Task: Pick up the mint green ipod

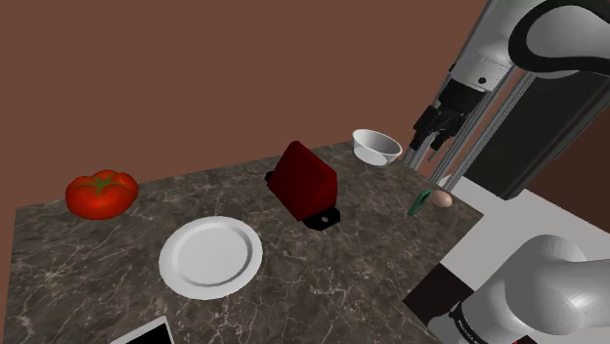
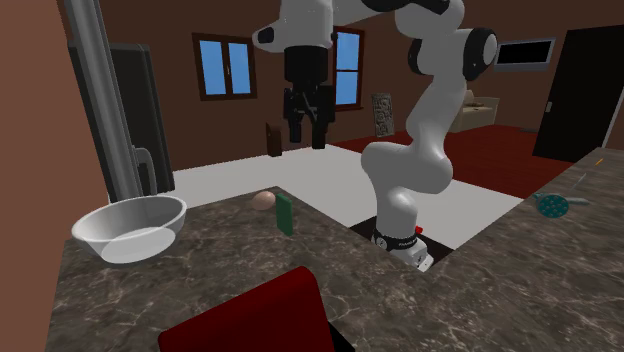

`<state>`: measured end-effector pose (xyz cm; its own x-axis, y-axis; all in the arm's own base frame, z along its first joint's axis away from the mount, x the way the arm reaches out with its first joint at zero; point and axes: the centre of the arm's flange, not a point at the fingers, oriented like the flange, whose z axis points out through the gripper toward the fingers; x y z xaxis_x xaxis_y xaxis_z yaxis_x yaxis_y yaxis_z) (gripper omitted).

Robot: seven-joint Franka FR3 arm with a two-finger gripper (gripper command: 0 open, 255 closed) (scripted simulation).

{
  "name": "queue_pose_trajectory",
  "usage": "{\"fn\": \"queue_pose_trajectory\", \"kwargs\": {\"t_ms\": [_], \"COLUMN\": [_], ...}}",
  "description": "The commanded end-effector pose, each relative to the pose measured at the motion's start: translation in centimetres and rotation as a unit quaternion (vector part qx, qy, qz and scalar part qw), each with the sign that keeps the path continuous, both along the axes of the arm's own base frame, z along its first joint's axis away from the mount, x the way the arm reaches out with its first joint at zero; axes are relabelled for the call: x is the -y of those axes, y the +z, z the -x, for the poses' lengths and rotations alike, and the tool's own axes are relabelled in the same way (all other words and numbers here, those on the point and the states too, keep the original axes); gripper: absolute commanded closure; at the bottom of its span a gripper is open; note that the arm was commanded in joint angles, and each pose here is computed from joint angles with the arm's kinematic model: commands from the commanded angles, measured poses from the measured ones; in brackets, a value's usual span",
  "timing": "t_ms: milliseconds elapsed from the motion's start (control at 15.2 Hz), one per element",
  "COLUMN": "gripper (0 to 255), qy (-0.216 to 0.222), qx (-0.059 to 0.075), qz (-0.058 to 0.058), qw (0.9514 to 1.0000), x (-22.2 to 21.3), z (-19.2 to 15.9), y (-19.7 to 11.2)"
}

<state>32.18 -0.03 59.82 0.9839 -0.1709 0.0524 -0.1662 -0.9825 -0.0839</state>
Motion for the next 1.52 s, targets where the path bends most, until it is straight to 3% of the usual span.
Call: {"fn": "queue_pose_trajectory", "kwargs": {"t_ms": [0, 1056, 1452], "gripper": [0, 0, 0], "qy": [0.0, -0.05, -0.051], "qx": [0.0, -0.034, -0.035], "qz": [0.0, 0.032, 0.033], "qw": [1.0, 0.9976, 0.9976], "x": [0.0, 13.0, 13.2], "z": [0.0, 1.8, 1.8], "y": [0.0, -15.4, -18.2]}}
